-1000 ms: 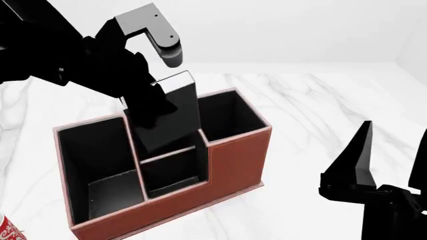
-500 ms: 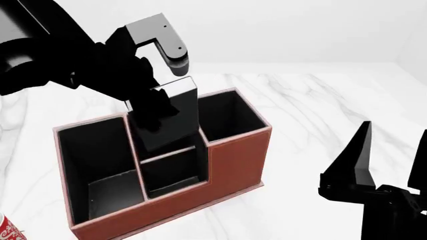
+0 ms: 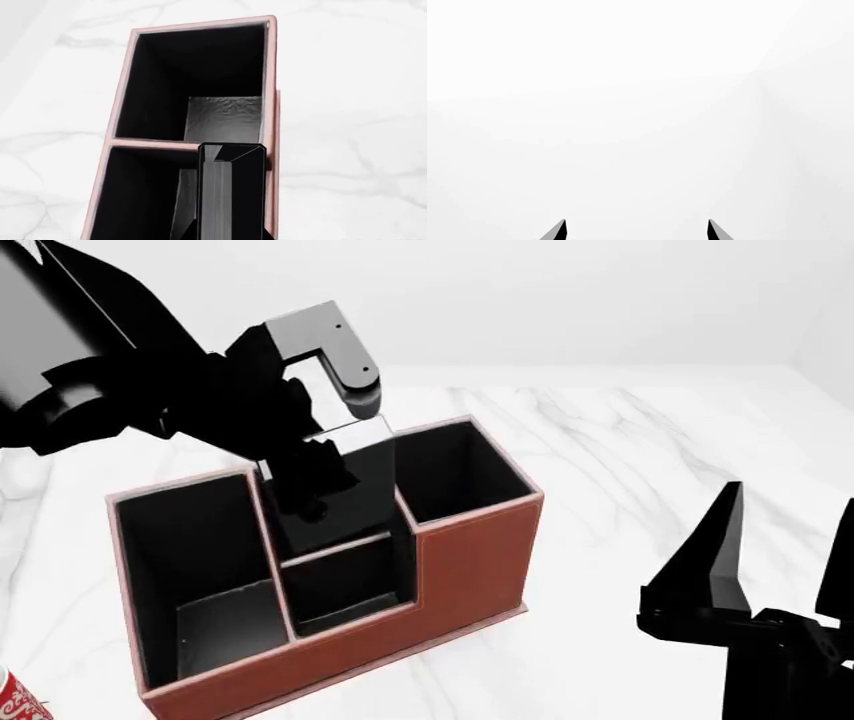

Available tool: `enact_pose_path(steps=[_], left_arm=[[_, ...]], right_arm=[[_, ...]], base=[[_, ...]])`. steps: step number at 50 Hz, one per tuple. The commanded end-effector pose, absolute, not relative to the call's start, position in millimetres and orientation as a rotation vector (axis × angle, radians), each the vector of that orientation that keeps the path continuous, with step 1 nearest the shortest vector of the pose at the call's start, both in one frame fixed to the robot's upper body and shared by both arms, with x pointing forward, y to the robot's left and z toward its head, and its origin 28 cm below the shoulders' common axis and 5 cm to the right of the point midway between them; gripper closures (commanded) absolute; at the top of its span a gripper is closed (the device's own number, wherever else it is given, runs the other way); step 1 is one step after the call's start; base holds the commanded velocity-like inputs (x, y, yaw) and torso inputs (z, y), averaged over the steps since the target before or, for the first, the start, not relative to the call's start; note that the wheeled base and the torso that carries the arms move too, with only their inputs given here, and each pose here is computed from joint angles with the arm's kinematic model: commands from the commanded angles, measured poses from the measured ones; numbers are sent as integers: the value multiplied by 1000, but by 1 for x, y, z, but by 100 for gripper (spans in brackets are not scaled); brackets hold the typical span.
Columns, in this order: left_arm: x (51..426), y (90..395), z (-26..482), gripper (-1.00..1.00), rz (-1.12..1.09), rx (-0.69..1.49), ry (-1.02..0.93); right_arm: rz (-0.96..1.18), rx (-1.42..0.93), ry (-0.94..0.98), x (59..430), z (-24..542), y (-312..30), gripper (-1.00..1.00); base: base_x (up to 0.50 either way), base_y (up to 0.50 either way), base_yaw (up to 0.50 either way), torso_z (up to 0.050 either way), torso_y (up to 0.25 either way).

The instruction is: Pick up the book and place it in the back compartment of the caddy.

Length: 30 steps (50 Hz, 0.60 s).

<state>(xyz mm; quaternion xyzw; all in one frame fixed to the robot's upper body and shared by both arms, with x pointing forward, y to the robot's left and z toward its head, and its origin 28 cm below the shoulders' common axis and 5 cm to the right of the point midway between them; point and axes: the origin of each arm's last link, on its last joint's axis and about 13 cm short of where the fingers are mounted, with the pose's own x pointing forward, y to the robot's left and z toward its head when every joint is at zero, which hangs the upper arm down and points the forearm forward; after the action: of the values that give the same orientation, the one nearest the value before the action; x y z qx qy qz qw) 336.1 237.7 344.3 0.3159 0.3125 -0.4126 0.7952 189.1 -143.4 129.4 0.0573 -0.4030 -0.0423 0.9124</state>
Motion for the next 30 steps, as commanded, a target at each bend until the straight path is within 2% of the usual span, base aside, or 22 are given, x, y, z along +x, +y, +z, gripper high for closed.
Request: enact_pose_path(steps=[1, 30], left_arm=[[338, 232, 348, 100, -904, 682, 627], [346, 228, 353, 100, -861, 719, 593]], right_arm=[[-93, 101, -840, 189, 130, -145, -100], [-89, 102, -835, 189, 129, -144, -100]], base=[[0, 0, 0, 0, 0], [0, 0, 0, 0, 1]])
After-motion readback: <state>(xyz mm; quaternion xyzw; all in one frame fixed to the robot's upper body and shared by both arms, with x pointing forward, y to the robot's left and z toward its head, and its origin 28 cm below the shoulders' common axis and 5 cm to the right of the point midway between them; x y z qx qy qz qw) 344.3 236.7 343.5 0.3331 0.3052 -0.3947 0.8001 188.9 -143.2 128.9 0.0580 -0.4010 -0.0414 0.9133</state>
